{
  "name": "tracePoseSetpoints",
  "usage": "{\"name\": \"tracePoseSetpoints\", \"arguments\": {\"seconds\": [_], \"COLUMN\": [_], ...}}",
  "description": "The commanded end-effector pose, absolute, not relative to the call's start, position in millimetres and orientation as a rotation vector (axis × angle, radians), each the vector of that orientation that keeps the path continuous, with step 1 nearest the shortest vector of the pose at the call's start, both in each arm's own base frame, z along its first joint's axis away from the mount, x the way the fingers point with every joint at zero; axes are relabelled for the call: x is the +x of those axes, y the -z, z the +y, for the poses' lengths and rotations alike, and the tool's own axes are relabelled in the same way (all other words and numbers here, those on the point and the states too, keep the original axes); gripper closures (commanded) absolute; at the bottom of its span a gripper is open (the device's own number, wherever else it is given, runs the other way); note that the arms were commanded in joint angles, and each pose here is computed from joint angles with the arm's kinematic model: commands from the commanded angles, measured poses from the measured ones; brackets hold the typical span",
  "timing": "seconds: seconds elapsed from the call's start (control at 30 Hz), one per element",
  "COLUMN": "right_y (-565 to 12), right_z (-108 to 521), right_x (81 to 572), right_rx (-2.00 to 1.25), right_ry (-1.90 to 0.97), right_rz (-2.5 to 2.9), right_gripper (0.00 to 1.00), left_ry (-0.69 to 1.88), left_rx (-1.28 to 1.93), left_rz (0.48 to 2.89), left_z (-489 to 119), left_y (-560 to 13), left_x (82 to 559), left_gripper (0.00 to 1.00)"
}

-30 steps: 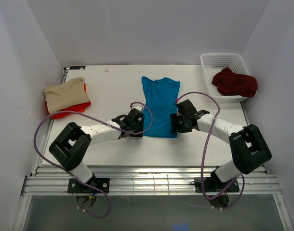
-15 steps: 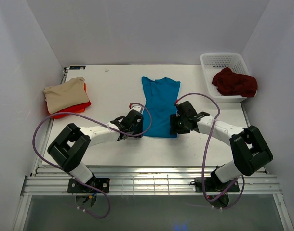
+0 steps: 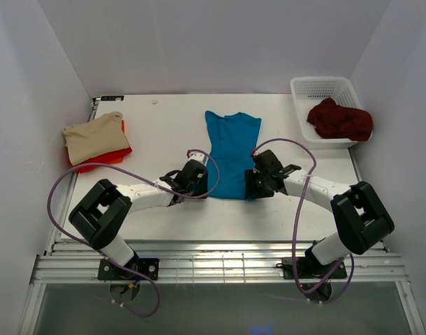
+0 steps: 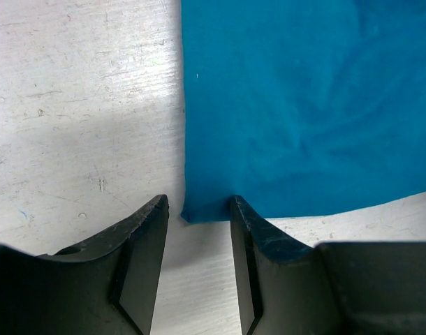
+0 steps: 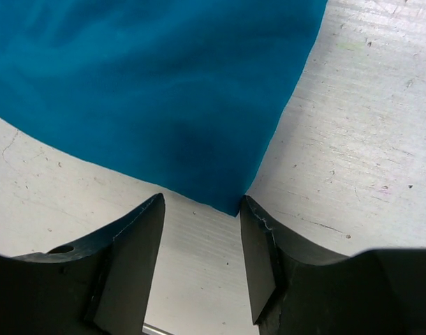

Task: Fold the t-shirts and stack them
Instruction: Grab one side of the 2/3 rectangular tshirt with both arms, then fold the long partially folded tshirt into a neat square

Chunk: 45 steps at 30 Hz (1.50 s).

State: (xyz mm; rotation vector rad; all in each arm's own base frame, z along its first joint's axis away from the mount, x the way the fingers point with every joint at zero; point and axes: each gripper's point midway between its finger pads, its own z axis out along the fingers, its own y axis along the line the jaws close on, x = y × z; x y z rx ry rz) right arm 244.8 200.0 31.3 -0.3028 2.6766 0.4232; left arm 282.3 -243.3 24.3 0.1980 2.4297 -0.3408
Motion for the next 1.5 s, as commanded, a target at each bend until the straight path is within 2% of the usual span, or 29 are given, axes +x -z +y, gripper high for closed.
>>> {"name": "tracePoseSetpoints", "arguments": {"seconds": [0.0, 0.23, 0.73, 0.8, 0.83, 0.9, 0.97, 1.03, 1.23, 1.47], "right_y": [-31.0, -32.2, -24.8, -23.6, -22.3, -19.3, -17.9, -22.2, -64.1, -132.3], "right_z": [205.4, 205.1, 203.3, 202.9, 202.6, 202.8, 203.2, 199.9, 195.0, 207.7], "right_x": [243.0, 242.8, 237.0, 237.2, 237.4, 236.7, 236.5, 239.1, 249.7, 283.6], "right_rx": [-0.298, -0.292, -0.292, -0.289, -0.293, -0.293, -0.293, -0.289, -0.276, -0.266], "right_ry": [-0.453, -0.452, -0.438, -0.434, -0.43, -0.43, -0.43, -0.394, -0.333, -0.34], "right_rz": [2.665, 2.661, 2.677, 2.678, 2.68, 2.682, 2.684, 2.665, 2.584, 2.44], "right_gripper": [0.47, 0.5, 0.58, 0.66, 0.71, 0.89, 0.92, 0.92, 0.92, 0.92], "left_ry": [0.352, 0.346, 0.422, 0.418, 0.418, 0.416, 0.409, 0.415, 0.438, 0.534], "left_rx": [0.199, 0.201, 0.21, 0.216, 0.221, 0.233, 0.241, 0.255, 0.242, 0.235], "left_rz": [2.451, 2.472, 2.494, 2.499, 2.502, 2.504, 2.509, 2.501, 2.41, 2.233], "left_z": [-241.7, -240.2, -249.4, -248.4, -248.7, -248.6, -246.8, -245.1, -237.5, -266.0], "left_y": [-18.6, -11.4, 0.8, 2.9, 4.0, 5.1, 5.6, 2.8, -39.1, -127.2], "left_x": [275.9, 272.3, 265.5, 264.8, 264.0, 263.4, 261.8, 259.3, 259.0, 293.3], "left_gripper": [0.49, 0.51, 0.66, 0.69, 0.74, 0.83, 0.95, 1.0, 1.0, 1.0]}}
